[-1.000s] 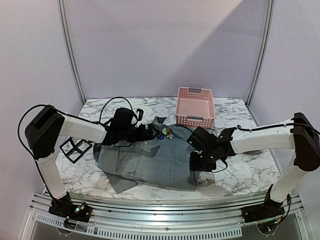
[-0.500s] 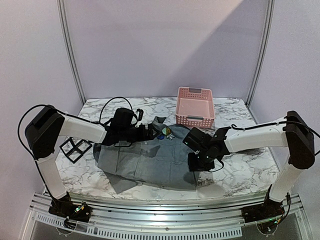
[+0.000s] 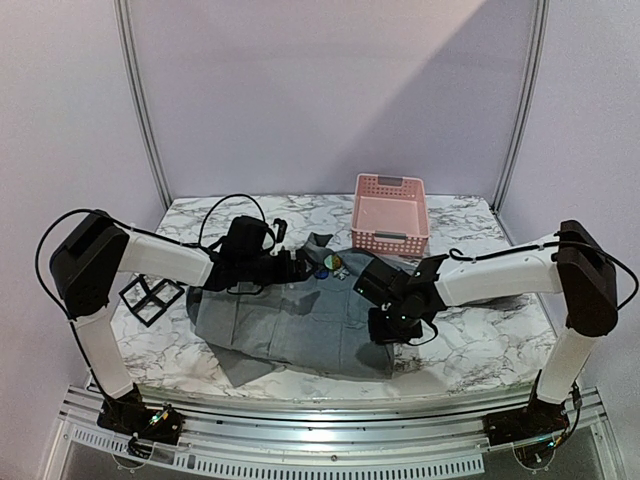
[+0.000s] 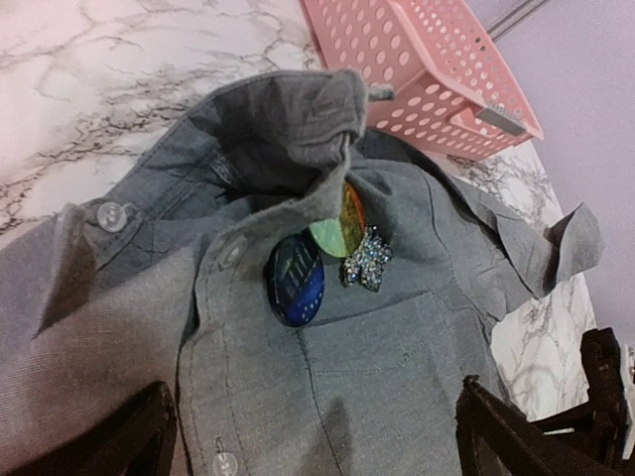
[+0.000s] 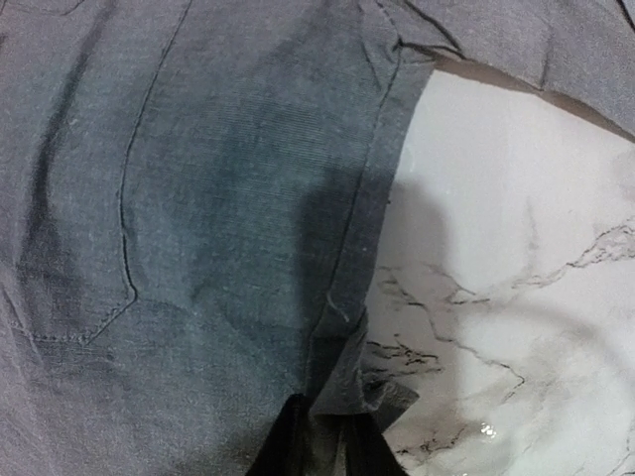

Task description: Remove the brooch from the garment

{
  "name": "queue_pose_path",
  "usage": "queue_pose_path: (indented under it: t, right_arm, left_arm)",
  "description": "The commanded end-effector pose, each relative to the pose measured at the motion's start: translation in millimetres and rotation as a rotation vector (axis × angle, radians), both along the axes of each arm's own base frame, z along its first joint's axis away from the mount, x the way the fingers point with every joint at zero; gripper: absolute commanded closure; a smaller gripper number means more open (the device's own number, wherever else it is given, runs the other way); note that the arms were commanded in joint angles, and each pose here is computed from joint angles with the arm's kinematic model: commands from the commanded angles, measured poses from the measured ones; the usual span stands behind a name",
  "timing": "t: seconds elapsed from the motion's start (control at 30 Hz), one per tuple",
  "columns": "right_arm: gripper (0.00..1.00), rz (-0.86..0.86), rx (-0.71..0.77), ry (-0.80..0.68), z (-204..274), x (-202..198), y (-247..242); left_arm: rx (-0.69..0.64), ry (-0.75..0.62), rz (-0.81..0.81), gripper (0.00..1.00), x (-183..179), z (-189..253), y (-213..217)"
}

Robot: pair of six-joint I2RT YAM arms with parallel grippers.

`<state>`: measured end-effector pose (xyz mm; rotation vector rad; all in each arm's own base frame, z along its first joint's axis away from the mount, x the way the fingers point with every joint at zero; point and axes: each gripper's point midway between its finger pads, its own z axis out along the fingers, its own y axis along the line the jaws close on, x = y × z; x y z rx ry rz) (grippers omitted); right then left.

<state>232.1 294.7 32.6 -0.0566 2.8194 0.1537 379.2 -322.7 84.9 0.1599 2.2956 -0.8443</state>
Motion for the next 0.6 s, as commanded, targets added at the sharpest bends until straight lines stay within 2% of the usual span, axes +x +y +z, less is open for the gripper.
queue_pose_path:
  t: [0.0,0.07,0.33,0.57]
  right_arm:
    - [0.93,0.008,-0.021,0.062,-15.8,-16.9,-9.0]
    - [1.0,0.01,-0.011,0.082,-17.1,-22.6,-10.6]
    - [1.0,0.035,0.066,0.147,-10.0,-56.2,-6.7]
    - [1.0,0.032,0.071,0.21,-3.6,-94.0,-9.1]
  left_arm:
    - [0.008,-0.039,0.003,0.02,5.3,14.7,1.7]
    - [0.009,-0.044,0.003,0.02,7.2,14.2,0.7]
    - [0.05,-0.05,0.019,0.02,14.6,1.9,2.4]
    - [0.05,-0.03,-0.005,0.02,7.6,-8.4,-2.5]
